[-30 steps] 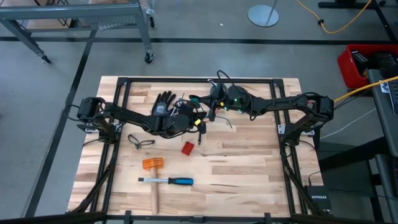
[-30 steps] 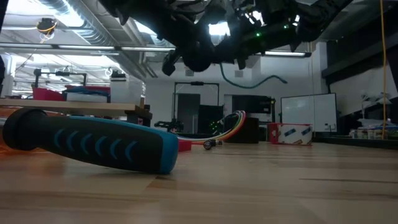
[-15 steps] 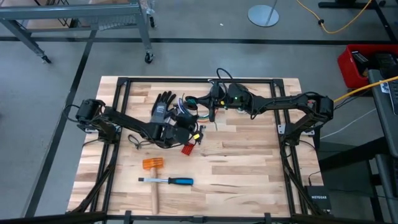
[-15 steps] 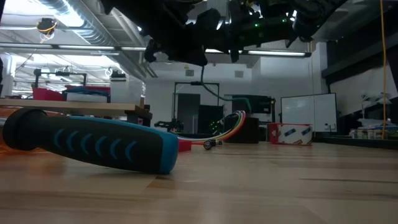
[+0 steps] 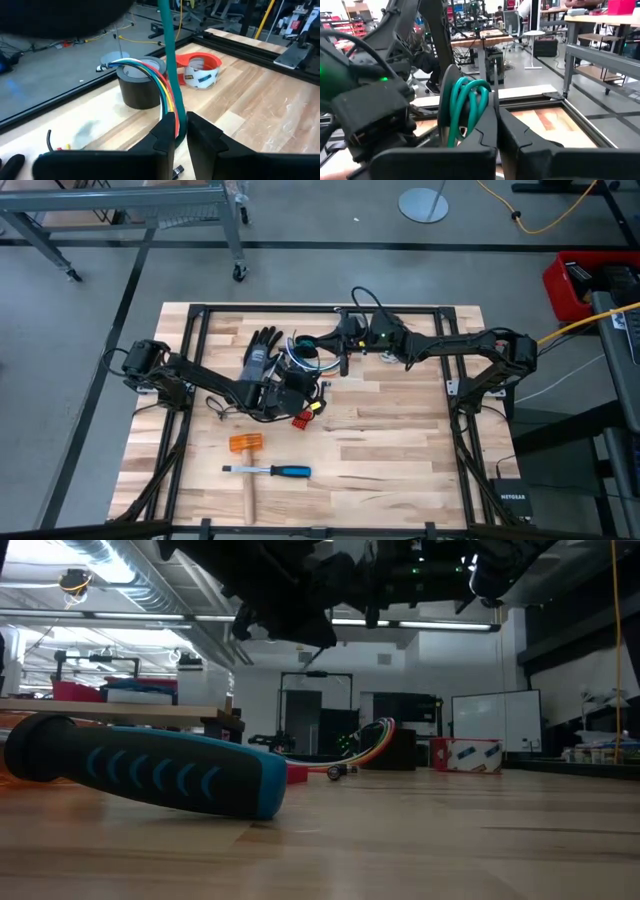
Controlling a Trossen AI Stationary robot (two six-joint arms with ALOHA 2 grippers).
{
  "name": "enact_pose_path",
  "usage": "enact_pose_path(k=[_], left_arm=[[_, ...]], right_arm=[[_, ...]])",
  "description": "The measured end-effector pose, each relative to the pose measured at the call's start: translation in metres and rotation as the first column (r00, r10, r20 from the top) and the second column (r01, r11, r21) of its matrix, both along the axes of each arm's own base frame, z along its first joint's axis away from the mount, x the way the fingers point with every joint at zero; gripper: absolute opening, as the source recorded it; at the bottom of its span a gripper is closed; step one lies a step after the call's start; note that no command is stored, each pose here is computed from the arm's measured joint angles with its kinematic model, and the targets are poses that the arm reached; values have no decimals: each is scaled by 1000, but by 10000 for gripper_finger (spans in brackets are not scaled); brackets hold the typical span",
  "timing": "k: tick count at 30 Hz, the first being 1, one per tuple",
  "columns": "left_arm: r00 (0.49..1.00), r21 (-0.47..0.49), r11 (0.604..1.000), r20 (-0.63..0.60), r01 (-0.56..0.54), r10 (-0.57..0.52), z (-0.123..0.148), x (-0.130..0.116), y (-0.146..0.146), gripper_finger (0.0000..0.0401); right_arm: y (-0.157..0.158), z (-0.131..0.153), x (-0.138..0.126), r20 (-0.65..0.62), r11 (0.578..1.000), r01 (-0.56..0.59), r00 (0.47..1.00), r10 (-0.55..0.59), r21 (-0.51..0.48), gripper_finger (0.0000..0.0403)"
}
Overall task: Coil cords
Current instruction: Coil the green wire into the black spool
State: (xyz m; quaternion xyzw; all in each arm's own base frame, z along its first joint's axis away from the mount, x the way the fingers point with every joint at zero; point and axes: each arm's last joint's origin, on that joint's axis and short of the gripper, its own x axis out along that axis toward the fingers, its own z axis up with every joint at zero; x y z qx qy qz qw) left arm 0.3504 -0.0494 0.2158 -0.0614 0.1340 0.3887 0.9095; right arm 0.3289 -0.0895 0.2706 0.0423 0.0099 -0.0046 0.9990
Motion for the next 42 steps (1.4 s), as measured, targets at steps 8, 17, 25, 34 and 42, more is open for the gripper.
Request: enact_pose_path(k=[8, 17, 25, 34, 42], left_arm=[[1000, 8, 1000, 1, -7, 7, 0, 0, 0, 44], [1000, -2, 1000, -24, 2, -2, -2, -2, -1, 31], [999, -52, 999, -33, -7, 6, -8, -8, -11, 17], [1000, -56, 998, -30, -2, 0, -8, -8, -14, 10], [998, -118, 991, 30, -57, 60, -10, -11, -15, 3]], right_arm=[[1, 2, 0, 26, 1000, -27, 999, 27, -8, 1], [0, 2, 0, 23, 1000, -25, 999, 25, -8, 1], [-8, 0, -3, 12, 999, -44, 999, 44, 4, 1], [-8, 0, -3, 13, 999, -49, 999, 49, 4, 1], [-7, -4, -4, -25, 990, -141, 990, 142, 12, 1]])
